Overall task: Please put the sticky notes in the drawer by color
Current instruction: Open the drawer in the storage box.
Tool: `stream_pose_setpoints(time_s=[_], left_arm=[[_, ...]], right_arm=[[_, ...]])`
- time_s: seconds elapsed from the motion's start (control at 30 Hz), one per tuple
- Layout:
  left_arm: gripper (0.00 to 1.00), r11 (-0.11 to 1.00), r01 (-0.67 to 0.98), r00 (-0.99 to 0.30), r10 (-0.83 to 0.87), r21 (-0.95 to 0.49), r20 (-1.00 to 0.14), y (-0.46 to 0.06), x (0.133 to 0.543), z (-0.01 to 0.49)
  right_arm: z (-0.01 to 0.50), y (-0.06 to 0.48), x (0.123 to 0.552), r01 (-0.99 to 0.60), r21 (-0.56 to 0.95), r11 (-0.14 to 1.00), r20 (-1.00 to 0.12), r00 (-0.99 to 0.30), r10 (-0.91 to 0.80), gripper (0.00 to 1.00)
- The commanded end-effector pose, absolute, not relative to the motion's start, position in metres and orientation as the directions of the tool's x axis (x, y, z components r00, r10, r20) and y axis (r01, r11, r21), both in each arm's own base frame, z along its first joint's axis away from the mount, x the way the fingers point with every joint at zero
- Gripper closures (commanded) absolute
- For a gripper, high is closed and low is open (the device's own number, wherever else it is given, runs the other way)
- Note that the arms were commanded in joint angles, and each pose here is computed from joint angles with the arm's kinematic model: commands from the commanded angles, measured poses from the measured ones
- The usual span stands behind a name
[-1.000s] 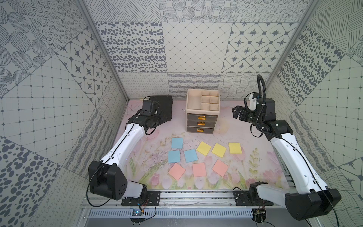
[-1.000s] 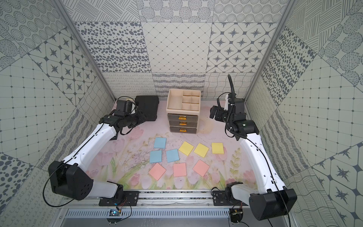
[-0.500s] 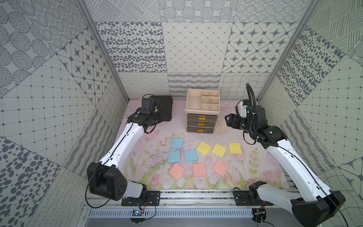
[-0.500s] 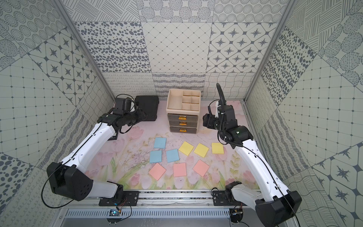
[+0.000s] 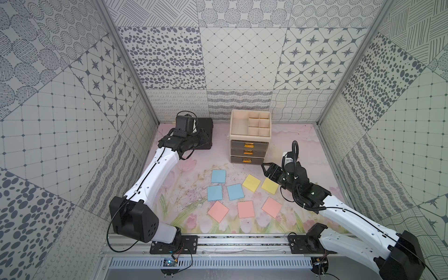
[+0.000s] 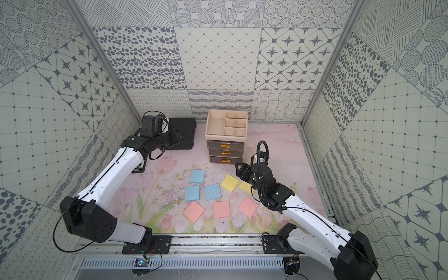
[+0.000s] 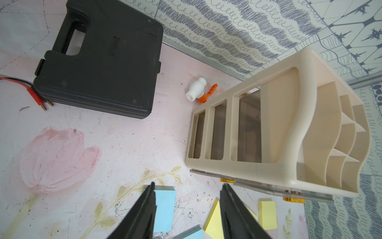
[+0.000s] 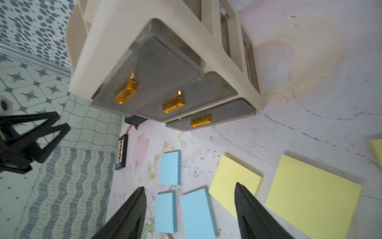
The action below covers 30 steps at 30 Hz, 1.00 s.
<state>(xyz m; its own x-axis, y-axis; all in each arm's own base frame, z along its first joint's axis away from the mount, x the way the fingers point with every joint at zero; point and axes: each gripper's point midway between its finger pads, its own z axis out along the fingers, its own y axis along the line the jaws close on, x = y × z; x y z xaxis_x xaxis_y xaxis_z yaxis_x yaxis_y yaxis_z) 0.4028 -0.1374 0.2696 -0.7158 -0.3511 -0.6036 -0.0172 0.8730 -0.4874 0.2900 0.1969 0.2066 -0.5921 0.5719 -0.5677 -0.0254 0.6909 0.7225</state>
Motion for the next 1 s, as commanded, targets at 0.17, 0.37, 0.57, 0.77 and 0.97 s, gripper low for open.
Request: stream_pose_setpoints(time_s=[0.17,0.37,0.57,0.77,0.97], left_arm=[[0.46,0.837,0.132,-0.706,-0.297,-0.532,-0.643,-0.167,0.429,0.298],[0.46,0.832,0.156,-0.702,-0.286,-0.532,-0.652,-0.173,0.442,0.306],[0.46,0.834,0.156,-0.711,-0.278,-0.530,-0.646,-0.173,0.439,0.298],[0.46,0.837,0.158,-0.711,-0.272,-0.525,-0.648,-0.173,0.438,0.295],[0.46,0.833,0.159,-0.710,-0.277,-0.531,-0.648,-0.174,0.440,0.296]], right_arm=[[0.272,0.235,0.335,-0.145,0.877,0.458,-0.471,-0.453,0.757,0.24],[0.277,0.246,0.350,-0.149,0.889,0.433,-0.452,-0.439,0.777,0.35],[0.280,0.259,0.360,-0.171,0.898,0.406,-0.438,-0.452,0.777,0.38],[0.272,0.263,0.361,-0.146,0.918,0.368,-0.392,-0.472,0.790,0.39],[0.272,0.258,0.357,-0.128,0.931,0.343,-0.361,-0.468,0.807,0.40]])
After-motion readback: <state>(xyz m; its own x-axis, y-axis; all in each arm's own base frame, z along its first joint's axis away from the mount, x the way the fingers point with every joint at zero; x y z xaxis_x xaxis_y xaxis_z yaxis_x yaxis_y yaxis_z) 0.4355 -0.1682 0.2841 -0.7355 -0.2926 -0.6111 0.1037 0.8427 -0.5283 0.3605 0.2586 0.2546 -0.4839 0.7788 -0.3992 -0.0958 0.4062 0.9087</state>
